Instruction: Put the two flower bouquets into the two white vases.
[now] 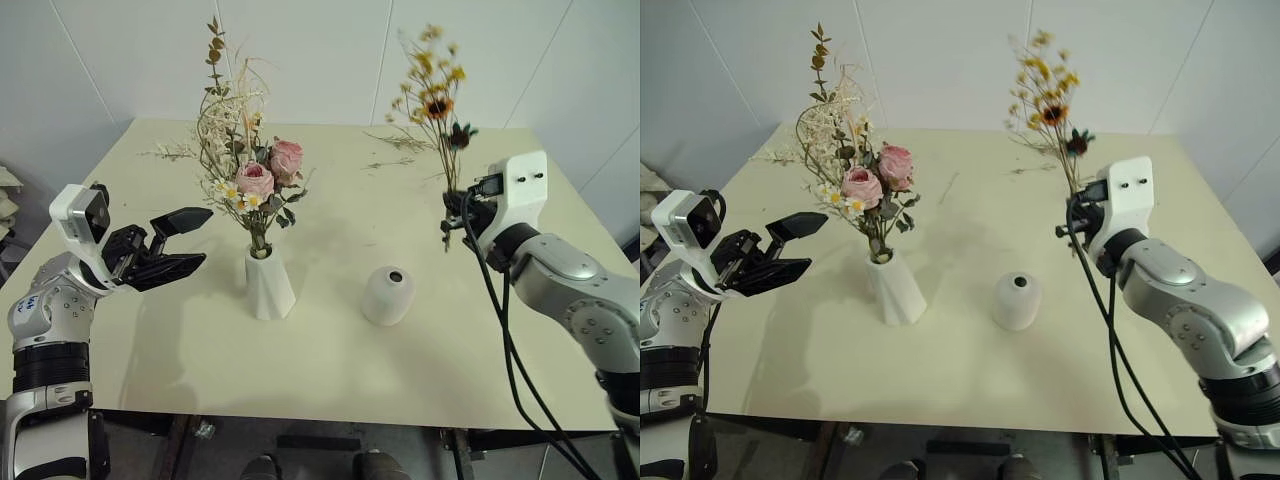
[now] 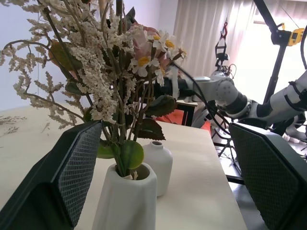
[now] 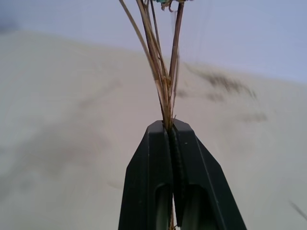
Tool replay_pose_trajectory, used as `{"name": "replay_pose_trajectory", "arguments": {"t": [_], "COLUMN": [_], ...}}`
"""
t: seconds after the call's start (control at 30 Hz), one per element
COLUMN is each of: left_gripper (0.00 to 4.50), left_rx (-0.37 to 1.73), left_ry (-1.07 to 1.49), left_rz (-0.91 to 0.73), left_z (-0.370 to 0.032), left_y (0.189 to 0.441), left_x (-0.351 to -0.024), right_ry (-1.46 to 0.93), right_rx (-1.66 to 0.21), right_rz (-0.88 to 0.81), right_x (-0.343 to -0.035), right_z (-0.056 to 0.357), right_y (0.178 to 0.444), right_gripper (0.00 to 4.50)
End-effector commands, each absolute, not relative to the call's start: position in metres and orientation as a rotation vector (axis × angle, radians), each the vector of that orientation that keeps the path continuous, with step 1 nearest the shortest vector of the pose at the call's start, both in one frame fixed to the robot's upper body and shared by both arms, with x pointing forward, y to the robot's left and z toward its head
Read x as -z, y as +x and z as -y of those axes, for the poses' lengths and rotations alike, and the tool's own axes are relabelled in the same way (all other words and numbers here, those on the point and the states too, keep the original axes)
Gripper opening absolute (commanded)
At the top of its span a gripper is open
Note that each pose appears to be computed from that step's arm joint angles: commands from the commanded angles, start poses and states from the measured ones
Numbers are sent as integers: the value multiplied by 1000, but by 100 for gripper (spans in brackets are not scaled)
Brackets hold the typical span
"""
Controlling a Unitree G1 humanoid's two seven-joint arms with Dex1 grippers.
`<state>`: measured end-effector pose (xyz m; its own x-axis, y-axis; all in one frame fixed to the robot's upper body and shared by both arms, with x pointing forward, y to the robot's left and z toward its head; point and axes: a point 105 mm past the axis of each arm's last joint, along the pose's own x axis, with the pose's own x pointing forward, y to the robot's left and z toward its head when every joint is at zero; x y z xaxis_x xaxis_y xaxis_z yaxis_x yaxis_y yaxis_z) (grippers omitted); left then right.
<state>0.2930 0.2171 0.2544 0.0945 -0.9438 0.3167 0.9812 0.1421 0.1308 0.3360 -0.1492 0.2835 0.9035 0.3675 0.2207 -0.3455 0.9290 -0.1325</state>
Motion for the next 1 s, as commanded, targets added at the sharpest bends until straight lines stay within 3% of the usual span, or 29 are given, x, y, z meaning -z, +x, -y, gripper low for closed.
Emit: {"name": "replay_pose_trajectory", "arguments": {"t": [0.03, 0.2, 0.33, 0.73, 1.0], "left_gripper": [450, 450, 450, 450, 450], "left_rx": [1463, 1464, 1467, 1490, 1554], "left_ry": [-94, -100, -101, 58, 170], "left_rz": [381, 375, 357, 291, 212], "left_z": [-219, -221, -225, -230, -222], "left_y": [290, 292, 292, 288, 270], "left_x": [-262, -265, -265, -277, -272], "right_ry": [-73, -28, -33, -53, -59], "right_rx": [-503, -710, -766, -786, -778], "right_rz": [458, 500, 486, 443, 416], "right_x": [-312, -307, -297, -280, -271], "right_z": [125, 95, 90, 99, 111], "right_y": [311, 288, 282, 279, 284], "right_gripper": [2, 2, 2, 2, 2]}}
